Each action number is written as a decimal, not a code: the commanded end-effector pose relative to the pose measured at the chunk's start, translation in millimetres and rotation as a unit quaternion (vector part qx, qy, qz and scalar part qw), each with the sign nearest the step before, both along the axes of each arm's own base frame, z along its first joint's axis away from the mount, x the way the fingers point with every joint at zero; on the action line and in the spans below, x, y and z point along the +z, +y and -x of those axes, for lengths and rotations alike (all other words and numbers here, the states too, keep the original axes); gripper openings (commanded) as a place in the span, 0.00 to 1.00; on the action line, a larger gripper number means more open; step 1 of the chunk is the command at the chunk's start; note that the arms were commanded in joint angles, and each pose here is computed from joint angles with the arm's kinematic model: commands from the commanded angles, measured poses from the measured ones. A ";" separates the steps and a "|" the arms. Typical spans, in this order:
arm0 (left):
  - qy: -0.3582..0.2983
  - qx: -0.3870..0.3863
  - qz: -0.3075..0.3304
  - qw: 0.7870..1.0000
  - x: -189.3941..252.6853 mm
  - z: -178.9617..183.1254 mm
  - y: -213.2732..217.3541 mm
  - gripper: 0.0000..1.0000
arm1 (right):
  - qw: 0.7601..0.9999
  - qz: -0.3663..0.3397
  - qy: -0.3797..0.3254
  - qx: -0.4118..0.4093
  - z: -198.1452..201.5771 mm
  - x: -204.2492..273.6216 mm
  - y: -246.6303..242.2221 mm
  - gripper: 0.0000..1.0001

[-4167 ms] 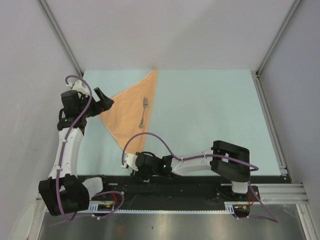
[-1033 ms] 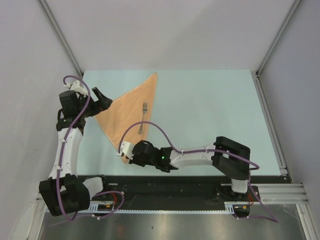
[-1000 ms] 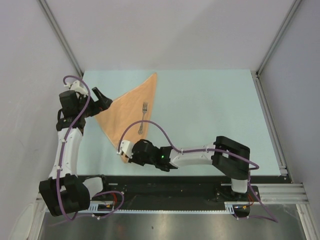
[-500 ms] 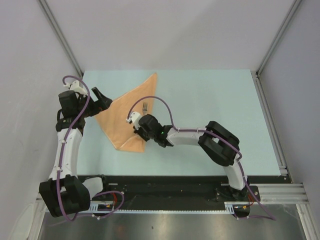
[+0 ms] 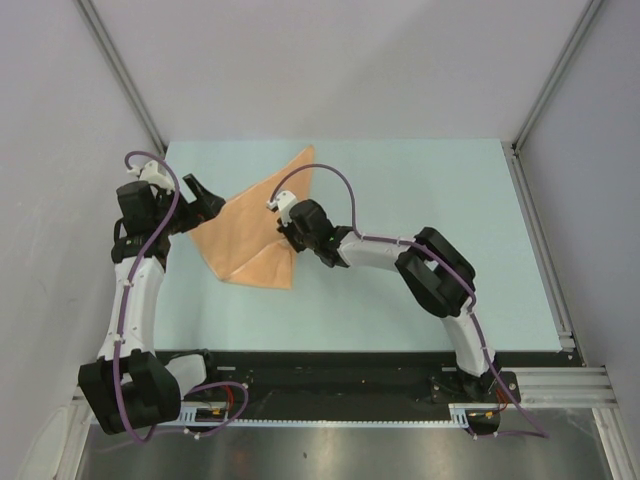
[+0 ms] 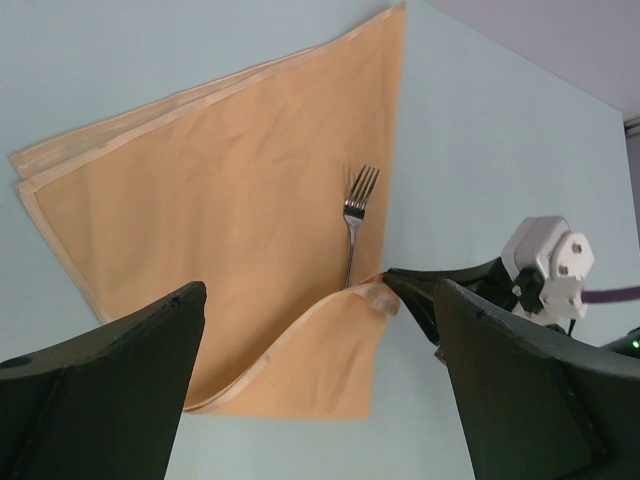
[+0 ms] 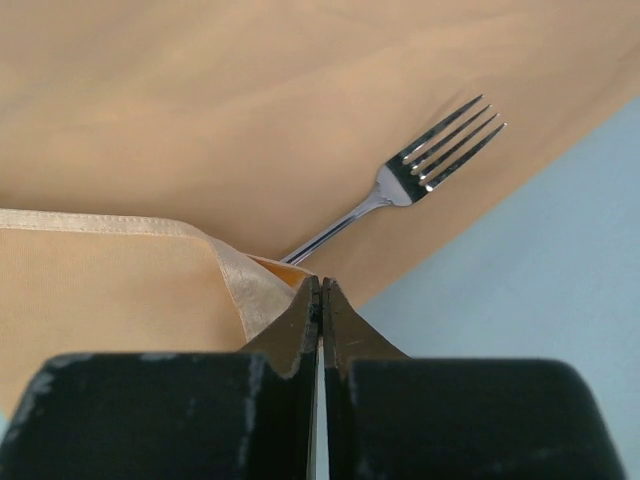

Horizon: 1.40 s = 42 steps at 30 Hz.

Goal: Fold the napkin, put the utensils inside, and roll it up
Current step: Fold the napkin

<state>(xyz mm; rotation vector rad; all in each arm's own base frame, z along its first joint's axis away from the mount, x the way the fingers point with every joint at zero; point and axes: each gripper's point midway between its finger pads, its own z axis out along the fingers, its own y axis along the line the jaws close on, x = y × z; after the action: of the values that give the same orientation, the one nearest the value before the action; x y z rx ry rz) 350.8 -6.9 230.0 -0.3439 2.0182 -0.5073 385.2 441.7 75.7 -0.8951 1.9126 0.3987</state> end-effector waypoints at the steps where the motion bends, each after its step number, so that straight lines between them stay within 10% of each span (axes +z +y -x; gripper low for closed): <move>1: -0.029 -0.006 0.007 1.000 15.2 0.2 -1.5 1.00 | 0.999 -0.029 -0.019 -0.030 -30.1 12.7 5.1 0.00; 42: -0.027 -0.016 0.019 0.999 13.3 -1.0 -5.6 1.00 | 0.992 -0.024 -0.036 -0.116 -110.2 -5.3 -16.5 0.00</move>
<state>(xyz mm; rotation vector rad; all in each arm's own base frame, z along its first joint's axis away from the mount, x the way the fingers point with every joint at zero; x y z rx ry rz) 349.5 -13.6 230.8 -0.3302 2.0178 -0.5541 481.4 419.9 52.6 -0.6884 1.9468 0.2695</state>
